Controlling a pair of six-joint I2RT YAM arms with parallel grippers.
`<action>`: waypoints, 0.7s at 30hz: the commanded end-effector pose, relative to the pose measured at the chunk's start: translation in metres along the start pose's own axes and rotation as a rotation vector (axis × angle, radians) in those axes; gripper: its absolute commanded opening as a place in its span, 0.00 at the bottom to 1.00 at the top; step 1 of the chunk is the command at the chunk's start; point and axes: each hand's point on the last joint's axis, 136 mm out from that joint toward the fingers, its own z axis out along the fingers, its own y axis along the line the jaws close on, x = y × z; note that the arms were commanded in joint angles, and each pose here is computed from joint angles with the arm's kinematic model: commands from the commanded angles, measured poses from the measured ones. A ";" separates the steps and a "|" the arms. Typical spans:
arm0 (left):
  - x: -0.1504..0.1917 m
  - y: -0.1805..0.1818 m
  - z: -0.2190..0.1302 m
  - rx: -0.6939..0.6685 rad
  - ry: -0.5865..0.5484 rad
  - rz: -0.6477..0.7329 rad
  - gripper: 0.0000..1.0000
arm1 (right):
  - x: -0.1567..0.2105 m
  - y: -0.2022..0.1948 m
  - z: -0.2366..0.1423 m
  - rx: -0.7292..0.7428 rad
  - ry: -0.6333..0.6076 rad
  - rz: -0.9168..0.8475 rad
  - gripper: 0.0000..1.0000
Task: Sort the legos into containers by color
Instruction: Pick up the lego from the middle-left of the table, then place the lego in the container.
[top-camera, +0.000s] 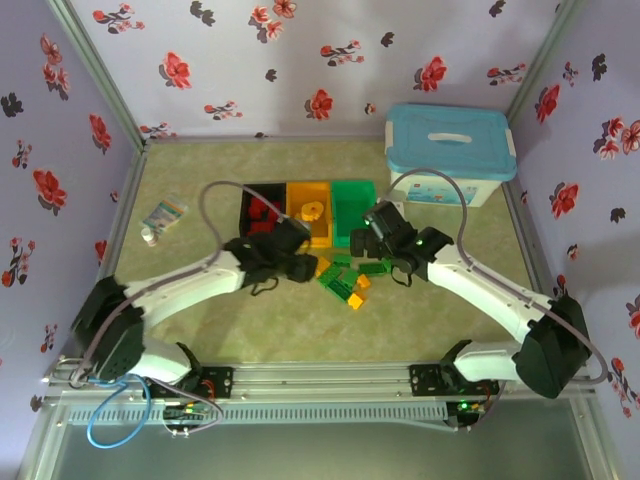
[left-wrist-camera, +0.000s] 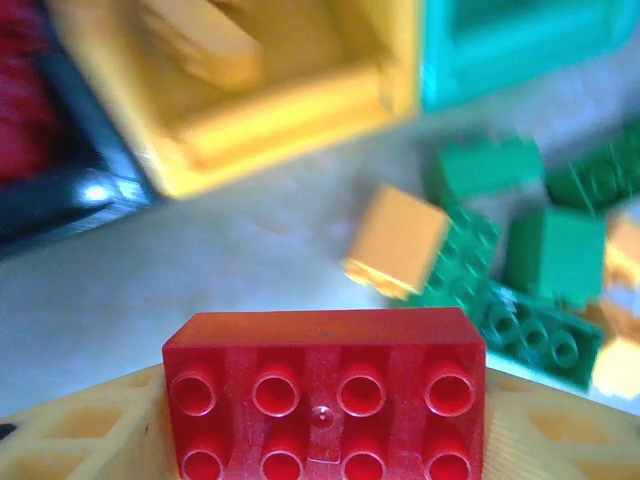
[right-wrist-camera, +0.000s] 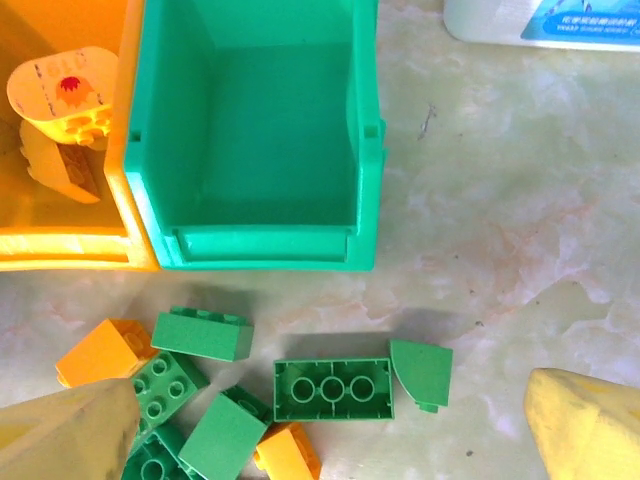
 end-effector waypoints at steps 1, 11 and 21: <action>-0.021 0.034 -0.013 0.015 -0.097 -0.183 0.54 | 0.006 -0.005 0.001 -0.005 0.003 0.043 0.99; -0.058 0.096 -0.022 -0.061 -0.170 -0.317 0.55 | 0.022 -0.005 0.006 -0.031 0.033 0.068 0.99; -0.076 0.115 0.009 -0.106 -0.114 -0.320 0.56 | 0.032 -0.008 0.009 -0.029 0.053 0.076 0.99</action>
